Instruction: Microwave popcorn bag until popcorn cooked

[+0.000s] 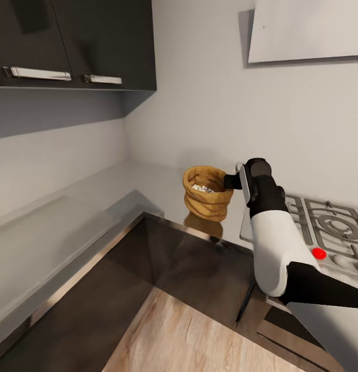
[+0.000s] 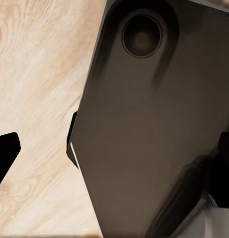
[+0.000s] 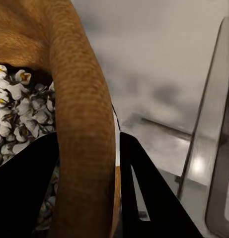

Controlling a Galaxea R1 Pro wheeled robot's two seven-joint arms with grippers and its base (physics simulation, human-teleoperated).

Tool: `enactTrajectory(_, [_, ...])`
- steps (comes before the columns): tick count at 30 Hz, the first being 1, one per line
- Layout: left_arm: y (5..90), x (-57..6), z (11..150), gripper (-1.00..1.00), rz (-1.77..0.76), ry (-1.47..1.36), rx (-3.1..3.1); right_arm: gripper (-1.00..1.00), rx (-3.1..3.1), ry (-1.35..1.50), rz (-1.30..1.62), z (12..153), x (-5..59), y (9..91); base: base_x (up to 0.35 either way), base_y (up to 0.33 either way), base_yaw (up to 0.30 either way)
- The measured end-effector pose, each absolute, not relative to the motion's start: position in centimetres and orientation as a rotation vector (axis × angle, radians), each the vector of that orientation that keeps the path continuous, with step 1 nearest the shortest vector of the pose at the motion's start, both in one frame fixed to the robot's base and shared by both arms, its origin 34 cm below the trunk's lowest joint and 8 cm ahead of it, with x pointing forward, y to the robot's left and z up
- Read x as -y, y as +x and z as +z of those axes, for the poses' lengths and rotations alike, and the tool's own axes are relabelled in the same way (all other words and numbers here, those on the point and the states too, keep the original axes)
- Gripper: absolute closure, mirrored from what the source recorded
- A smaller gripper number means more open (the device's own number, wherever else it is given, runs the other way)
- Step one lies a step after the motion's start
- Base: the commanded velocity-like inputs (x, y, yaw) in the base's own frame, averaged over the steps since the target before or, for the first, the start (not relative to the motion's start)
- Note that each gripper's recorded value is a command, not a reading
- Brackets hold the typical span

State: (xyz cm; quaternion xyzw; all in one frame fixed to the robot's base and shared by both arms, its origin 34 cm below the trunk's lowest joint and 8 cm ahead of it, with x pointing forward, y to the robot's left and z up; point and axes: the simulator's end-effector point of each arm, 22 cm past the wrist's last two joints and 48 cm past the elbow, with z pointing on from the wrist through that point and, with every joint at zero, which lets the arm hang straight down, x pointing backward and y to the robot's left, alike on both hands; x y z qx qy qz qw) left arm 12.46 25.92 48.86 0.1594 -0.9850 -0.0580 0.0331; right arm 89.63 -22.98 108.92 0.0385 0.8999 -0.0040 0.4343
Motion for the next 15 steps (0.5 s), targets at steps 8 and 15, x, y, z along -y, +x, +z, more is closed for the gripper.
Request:
enactTrajectory(8, [12.42,-25.89,48.86,-1.0,-0.178,0.492,3.03,1.0,-2.243,0.101,-0.003,108.79,23.0,89.61,-0.346,0.0,0.0])
enactTrajectory(15, [12.4,-25.86,48.86,-1.0,-0.178,0.489,3.03,1.0,-2.242,0.102,-0.003,108.85,23.03,89.62,-0.346,0.0,0.0])
